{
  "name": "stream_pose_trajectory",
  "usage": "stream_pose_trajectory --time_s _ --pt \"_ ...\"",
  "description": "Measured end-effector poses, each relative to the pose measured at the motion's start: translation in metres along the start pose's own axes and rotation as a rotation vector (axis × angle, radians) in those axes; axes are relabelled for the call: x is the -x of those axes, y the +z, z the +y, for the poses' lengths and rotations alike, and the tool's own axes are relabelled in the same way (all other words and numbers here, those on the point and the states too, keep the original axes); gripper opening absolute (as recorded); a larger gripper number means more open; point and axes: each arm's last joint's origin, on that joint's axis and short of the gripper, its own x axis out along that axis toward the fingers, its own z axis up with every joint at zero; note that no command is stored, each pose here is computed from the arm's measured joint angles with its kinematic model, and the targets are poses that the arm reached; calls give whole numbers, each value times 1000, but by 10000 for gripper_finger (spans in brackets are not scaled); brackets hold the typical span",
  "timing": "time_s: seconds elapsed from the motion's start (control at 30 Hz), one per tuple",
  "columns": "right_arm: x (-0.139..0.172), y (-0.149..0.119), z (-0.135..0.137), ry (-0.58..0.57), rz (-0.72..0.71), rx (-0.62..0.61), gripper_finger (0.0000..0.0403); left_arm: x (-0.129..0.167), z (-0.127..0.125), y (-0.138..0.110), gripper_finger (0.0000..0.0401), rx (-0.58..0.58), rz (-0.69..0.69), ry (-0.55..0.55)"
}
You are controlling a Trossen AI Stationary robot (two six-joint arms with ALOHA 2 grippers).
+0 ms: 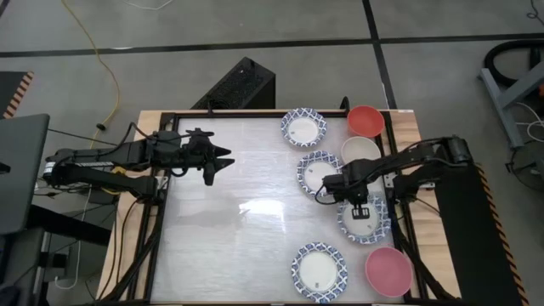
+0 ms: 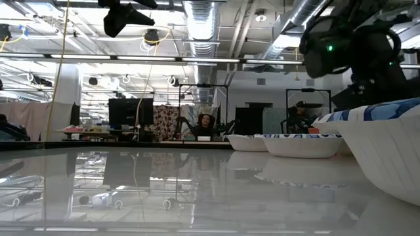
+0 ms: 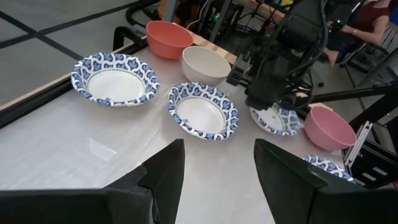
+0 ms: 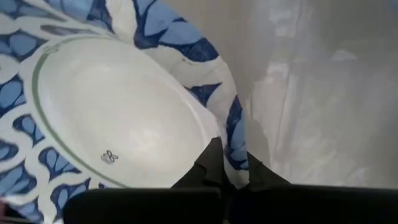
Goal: Nest bowls inside each other
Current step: Stack the middle right white blue patterned bowl on top of the bottom left white blue patterned bowls
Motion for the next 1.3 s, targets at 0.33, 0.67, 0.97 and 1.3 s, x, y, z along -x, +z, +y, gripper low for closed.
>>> stream_pose_trajectory --time_s 0.33,0.67,0.97,1.3 --pt "37 -15 4 50 -179 -150 11 0 0 0 183 2 -2 2" --pt "65 -17 10 191 -242 -244 10 0 0 0 183 3 -4 6" --pt "84 -14 18 379 -252 -298 10 0 0 0 183 19 -5 9" --pt "102 -5 36 407 -376 -253 11 0 0 0 183 36 -4 9"
